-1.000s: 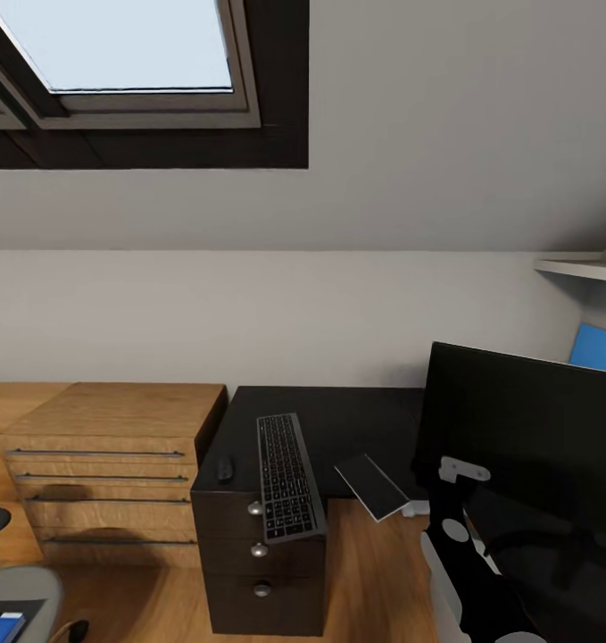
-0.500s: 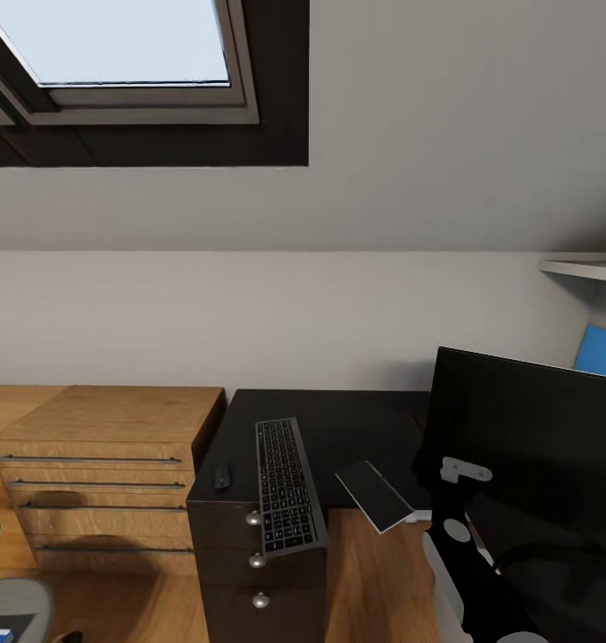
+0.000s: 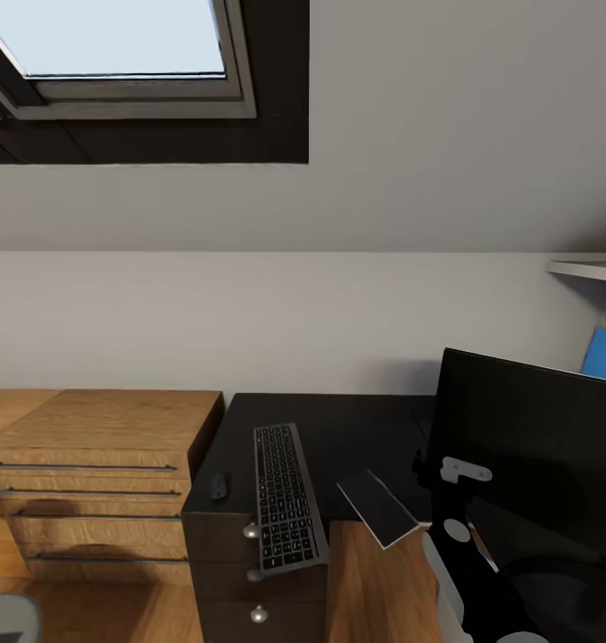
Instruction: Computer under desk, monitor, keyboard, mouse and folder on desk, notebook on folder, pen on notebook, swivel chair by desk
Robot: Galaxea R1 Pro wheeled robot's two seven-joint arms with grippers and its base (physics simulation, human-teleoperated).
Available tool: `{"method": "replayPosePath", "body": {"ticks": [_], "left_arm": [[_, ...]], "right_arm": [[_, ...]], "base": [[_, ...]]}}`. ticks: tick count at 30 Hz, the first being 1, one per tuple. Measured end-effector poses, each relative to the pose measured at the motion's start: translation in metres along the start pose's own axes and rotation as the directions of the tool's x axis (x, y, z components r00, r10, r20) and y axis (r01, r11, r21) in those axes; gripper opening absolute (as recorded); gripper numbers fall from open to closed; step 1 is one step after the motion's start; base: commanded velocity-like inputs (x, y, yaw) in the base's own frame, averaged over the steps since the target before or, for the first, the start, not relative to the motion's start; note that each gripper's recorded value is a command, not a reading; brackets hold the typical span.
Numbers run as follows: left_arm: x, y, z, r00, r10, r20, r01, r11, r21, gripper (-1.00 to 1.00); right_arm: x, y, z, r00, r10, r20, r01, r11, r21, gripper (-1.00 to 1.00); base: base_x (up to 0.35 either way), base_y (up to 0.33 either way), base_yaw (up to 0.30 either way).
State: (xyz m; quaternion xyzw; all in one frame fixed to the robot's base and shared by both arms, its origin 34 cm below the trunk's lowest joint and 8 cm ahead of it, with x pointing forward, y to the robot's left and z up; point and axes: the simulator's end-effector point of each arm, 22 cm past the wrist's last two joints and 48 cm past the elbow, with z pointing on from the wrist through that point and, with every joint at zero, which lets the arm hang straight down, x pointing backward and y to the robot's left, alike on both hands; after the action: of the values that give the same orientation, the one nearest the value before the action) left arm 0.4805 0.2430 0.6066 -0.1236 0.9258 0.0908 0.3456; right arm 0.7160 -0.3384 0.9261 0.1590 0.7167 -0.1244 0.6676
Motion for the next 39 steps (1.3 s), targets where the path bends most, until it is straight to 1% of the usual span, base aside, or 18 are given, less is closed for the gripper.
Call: {"method": "replayPosePath", "body": {"ticks": [9, 19, 23, 29, 39], "left_arm": [[0.0, 0.0, -0.0001, 1.0, 0.0, 0.0, 0.0, 1.0, 0.0, 1.0], [-0.0002, 0.0004, -0.0001, 1.0, -0.002, 0.001, 0.002, 1.0, -0.001, 1.0], [0.0, 0.0005, 0.0001, 1.0, -0.002, 0.001, 0.002, 1.0, -0.001, 1.0], [-0.0001, 0.0003, 0.0, 1.0, -0.002, 0.001, 0.002, 1.0, 0.0, 1.0], [-0.0002, 0.0002, 0.0001, 1.0, -0.002, 0.001, 0.002, 1.0, 0.0, 1.0]], "right_arm": [[-0.0001, 0.0001, -0.0001, 1.0, 0.0, 0.0, 0.0, 1.0, 0.0, 1.0], [-0.0005, 0.0001, -0.0001, 1.0, 0.0, 0.002, 0.0, 1.0, -0.001, 1.0], [-0.0002, 0.0002, 0.0001, 1.0, 0.0, 0.001, 0.0, 1.0, -0.001, 1.0], [-0.0003, 0.0002, 0.0, 1.0, 0.0, 0.001, 0.0, 1.0, -0.001, 1.0], [-0.0002, 0.0002, 0.0001, 1.0, 0.0, 0.001, 0.0, 1.0, -0.001, 1.0]], "base": [[0.062, 0.0, 0.0], [0.265, 0.0, 0.0], [0.028, 0.0, 0.0], [0.154, 0.0, 0.0], [0.026, 0.0, 0.0]]}}
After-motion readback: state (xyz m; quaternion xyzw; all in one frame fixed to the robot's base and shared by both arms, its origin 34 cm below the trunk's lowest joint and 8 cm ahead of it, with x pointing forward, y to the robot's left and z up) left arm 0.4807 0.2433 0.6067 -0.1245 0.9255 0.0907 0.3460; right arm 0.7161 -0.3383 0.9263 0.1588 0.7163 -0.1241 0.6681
